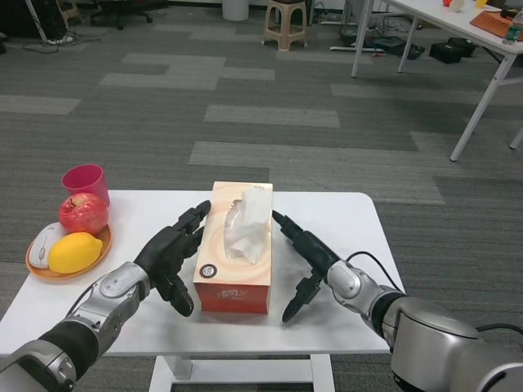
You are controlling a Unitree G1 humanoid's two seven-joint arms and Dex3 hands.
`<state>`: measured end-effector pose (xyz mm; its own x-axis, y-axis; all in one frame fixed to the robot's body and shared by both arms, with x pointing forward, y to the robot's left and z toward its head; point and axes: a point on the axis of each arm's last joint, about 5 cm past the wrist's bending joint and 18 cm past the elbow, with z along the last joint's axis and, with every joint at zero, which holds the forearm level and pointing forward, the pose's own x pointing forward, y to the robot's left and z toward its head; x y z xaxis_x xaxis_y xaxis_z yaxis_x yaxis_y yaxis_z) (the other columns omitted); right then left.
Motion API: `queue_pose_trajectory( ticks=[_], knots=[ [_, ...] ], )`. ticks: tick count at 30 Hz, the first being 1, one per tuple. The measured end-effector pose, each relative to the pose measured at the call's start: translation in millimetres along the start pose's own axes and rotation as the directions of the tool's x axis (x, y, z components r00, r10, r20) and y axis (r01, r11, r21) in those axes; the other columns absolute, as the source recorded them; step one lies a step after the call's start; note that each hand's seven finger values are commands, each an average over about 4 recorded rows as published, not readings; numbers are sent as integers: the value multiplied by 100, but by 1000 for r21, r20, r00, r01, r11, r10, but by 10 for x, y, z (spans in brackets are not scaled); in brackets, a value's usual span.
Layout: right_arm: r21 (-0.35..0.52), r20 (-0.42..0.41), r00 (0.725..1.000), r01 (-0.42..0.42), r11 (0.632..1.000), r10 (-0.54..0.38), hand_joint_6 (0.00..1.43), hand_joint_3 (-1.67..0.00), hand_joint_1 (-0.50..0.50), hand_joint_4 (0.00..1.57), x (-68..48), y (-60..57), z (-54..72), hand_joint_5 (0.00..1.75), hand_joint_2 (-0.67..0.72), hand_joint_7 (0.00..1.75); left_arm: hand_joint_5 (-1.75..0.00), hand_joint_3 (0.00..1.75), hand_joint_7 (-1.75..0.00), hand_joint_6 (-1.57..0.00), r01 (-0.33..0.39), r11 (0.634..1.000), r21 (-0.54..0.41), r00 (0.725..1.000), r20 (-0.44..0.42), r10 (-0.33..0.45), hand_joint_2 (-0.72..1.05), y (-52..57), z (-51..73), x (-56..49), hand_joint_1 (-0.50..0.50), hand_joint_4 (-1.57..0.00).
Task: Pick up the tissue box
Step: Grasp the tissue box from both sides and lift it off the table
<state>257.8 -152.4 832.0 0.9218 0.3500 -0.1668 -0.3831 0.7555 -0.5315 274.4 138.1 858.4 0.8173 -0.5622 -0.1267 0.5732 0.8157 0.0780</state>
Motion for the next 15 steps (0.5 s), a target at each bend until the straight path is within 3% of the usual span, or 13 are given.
queue_pose_trajectory(
  ticks=[15],
  knots=[
    [-23, -8, 1000, -1, 1000, 1, 0, -8, -46, 3, -5, 18, -8, 0, 1, 7, -10, 0, 0, 0, 44, 999, 32, 999, -29, -43, -55, -19, 39, 54, 50, 0]
  ],
)
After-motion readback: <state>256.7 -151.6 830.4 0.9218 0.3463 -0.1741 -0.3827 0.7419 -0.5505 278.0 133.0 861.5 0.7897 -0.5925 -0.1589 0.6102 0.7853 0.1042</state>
